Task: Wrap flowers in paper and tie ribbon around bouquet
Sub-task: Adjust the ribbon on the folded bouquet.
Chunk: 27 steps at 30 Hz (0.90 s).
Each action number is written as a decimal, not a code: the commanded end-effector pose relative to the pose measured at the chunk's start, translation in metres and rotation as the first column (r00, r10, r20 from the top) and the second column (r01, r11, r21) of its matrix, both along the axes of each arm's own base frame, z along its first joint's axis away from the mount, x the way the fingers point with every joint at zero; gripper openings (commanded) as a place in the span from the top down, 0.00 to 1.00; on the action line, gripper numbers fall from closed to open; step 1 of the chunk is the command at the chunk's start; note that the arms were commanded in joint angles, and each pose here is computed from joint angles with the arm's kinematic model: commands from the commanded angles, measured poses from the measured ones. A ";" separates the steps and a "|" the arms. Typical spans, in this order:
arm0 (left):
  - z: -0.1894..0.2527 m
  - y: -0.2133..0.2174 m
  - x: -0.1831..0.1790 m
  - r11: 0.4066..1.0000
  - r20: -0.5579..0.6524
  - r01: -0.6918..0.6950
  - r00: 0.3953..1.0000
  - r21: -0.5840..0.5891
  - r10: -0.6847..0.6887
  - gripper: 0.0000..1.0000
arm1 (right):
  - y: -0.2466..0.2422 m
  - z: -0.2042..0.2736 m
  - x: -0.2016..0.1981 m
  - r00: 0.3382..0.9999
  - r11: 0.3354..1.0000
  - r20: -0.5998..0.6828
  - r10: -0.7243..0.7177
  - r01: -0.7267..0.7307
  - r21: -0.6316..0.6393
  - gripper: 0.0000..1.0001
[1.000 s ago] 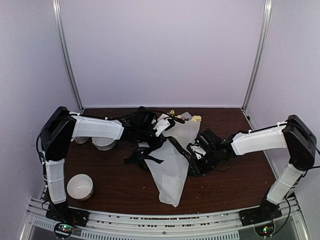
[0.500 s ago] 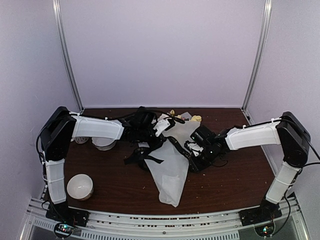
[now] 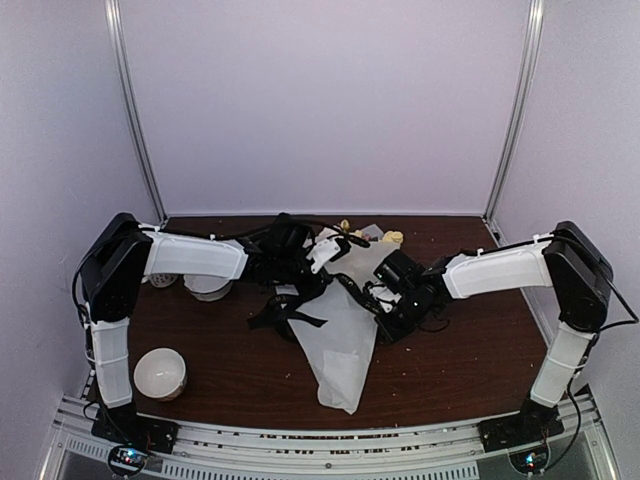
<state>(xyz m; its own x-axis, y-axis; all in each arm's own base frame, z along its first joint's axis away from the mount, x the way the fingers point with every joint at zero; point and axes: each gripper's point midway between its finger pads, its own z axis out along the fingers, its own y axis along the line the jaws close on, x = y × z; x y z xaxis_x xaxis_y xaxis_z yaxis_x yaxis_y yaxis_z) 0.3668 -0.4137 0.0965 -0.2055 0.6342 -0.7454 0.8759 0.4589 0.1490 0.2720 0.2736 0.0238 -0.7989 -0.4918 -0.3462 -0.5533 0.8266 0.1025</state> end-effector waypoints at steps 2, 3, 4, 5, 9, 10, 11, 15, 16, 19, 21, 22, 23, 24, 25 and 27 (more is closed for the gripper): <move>0.014 0.001 -0.002 0.999 -0.005 0.037 0.999 -0.014 -0.037 0.87 | -0.024 0.019 0.006 0.996 0.994 0.077 -0.052 0.059 -0.095 1.00; 0.019 0.000 -0.005 0.998 -0.007 0.051 0.999 -0.019 -0.051 0.80 | -0.027 0.021 0.005 0.995 0.992 0.080 -0.057 0.066 -0.105 1.00; 0.022 0.001 -0.007 0.998 -0.009 0.062 0.998 -0.023 -0.063 0.74 | -0.029 0.024 0.005 0.994 0.992 0.085 -0.063 0.072 -0.108 1.00; 0.029 0.002 -0.009 0.997 -0.009 0.077 0.997 -0.031 -0.077 0.68 | -0.031 0.027 0.005 0.994 0.991 0.092 -0.066 0.076 -0.111 1.00; 0.048 0.005 -0.027 0.984 -0.021 0.169 0.985 -0.058 -0.171 0.44 | -0.029 0.038 0.004 0.993 0.994 0.102 -0.058 0.067 -0.087 1.00; 0.052 0.007 -0.031 0.980 -0.027 0.186 0.982 -0.065 -0.188 0.40 | -0.028 0.039 0.004 0.994 0.995 0.099 -0.054 0.062 -0.082 1.00; 0.057 0.009 -0.035 0.977 -0.030 0.199 0.979 -0.074 -0.201 0.38 | -0.027 0.041 0.004 0.994 0.995 0.098 -0.050 0.058 -0.083 1.00; 0.062 0.036 -0.052 0.978 -0.088 0.183 0.977 -0.100 -0.192 0.34 | -0.024 0.051 0.005 0.994 0.997 0.104 -0.038 0.045 -0.064 1.00; 0.060 0.046 -0.058 0.981 -0.097 0.169 0.979 -0.090 -0.178 0.35 | -0.023 0.054 0.004 0.994 0.998 0.106 -0.035 0.041 -0.056 1.00; 0.040 0.082 -0.066 0.997 -0.115 0.070 0.991 0.016 -0.068 0.45 | -0.022 0.059 0.005 0.994 0.998 0.108 -0.032 0.037 -0.048 1.00; 0.024 0.102 -0.076 0.996 -0.142 0.035 0.990 0.079 -0.023 0.48 | -0.020 0.064 0.006 0.993 0.999 0.113 -0.026 0.031 -0.040 1.00; 0.018 0.110 -0.082 0.995 -0.154 0.025 0.988 0.102 -0.009 0.48 | -0.019 0.067 0.006 0.993 0.999 0.115 -0.024 0.028 -0.036 1.00; 0.012 0.117 -0.086 0.993 -0.157 0.014 0.988 0.118 0.005 0.48 | -0.017 0.070 0.006 0.993 0.999 0.117 -0.018 0.022 -0.030 1.00; 0.008 0.123 -0.088 0.991 -0.154 0.002 0.988 0.132 0.018 0.48 | -0.016 0.072 0.006 0.993 0.999 0.117 -0.014 0.017 -0.028 1.00; 0.004 0.128 -0.090 0.989 -0.149 -0.008 0.988 0.147 0.030 0.46 | -0.016 0.074 0.006 0.993 1.000 0.116 -0.011 0.015 -0.026 1.00; -0.006 0.137 -0.089 0.982 -0.132 -0.028 0.990 0.184 0.053 0.40 | -0.016 0.078 0.006 0.993 1.000 0.119 -0.009 0.012 -0.023 1.00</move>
